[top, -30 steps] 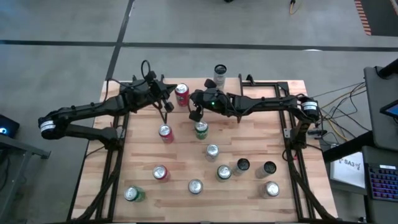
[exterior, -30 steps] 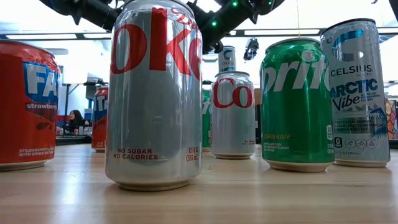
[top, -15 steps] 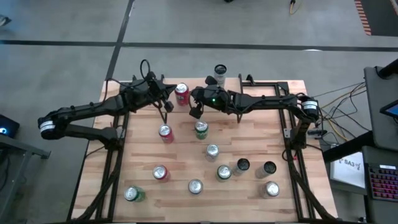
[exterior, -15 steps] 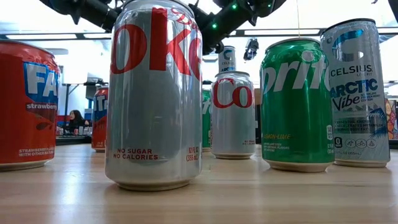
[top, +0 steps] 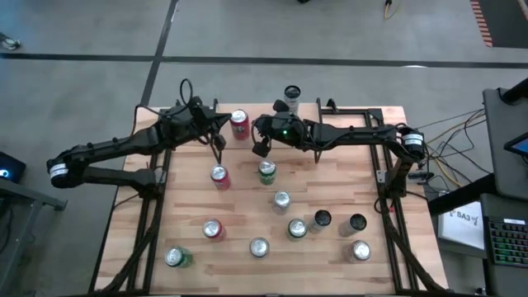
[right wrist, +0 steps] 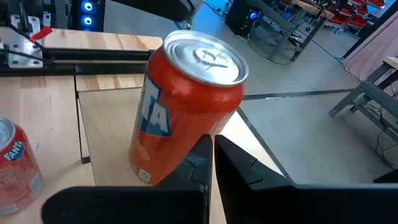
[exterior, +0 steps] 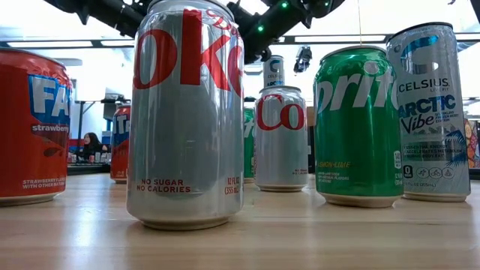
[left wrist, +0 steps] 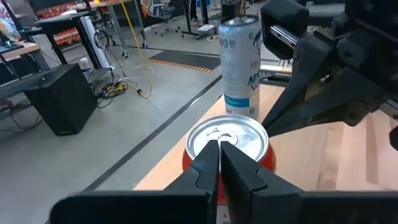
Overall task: Place canned beverage on shelf
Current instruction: Put the center orange soda can on the shelf
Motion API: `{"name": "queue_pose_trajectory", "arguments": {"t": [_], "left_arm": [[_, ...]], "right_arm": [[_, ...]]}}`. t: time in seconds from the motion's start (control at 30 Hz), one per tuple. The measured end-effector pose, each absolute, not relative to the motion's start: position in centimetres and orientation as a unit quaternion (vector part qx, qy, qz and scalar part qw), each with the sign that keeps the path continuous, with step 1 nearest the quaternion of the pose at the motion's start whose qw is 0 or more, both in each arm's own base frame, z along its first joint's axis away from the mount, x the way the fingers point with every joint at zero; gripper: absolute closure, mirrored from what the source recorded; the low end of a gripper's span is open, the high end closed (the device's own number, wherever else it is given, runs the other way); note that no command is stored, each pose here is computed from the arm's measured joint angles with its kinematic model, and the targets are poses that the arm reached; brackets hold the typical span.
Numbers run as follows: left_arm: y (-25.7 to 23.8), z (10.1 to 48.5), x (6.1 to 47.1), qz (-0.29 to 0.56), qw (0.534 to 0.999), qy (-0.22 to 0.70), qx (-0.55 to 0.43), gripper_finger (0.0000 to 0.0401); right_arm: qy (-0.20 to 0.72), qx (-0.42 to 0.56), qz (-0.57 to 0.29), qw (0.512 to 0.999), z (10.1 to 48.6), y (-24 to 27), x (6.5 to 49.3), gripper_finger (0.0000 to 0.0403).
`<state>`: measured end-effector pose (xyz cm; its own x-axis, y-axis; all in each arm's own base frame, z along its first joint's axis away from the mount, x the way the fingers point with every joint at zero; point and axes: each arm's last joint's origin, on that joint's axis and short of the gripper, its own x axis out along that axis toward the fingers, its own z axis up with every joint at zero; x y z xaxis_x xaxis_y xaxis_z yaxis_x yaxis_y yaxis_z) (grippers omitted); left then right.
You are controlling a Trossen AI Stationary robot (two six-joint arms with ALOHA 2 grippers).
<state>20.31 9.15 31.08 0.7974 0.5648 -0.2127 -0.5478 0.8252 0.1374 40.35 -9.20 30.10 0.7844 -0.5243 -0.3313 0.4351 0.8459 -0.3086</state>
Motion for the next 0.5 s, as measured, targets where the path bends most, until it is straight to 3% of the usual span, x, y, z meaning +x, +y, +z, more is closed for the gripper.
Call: {"name": "queue_pose_trajectory", "arguments": {"t": [0.5], "left_arm": [[6.9, 32.3, 19.1, 0.258, 0.96, 0.101, 0.034, 0.0401]], "right_arm": [[0.194, -0.075, -0.216, 0.954, 31.1, -8.2, 40.0, 0.0394]]}}
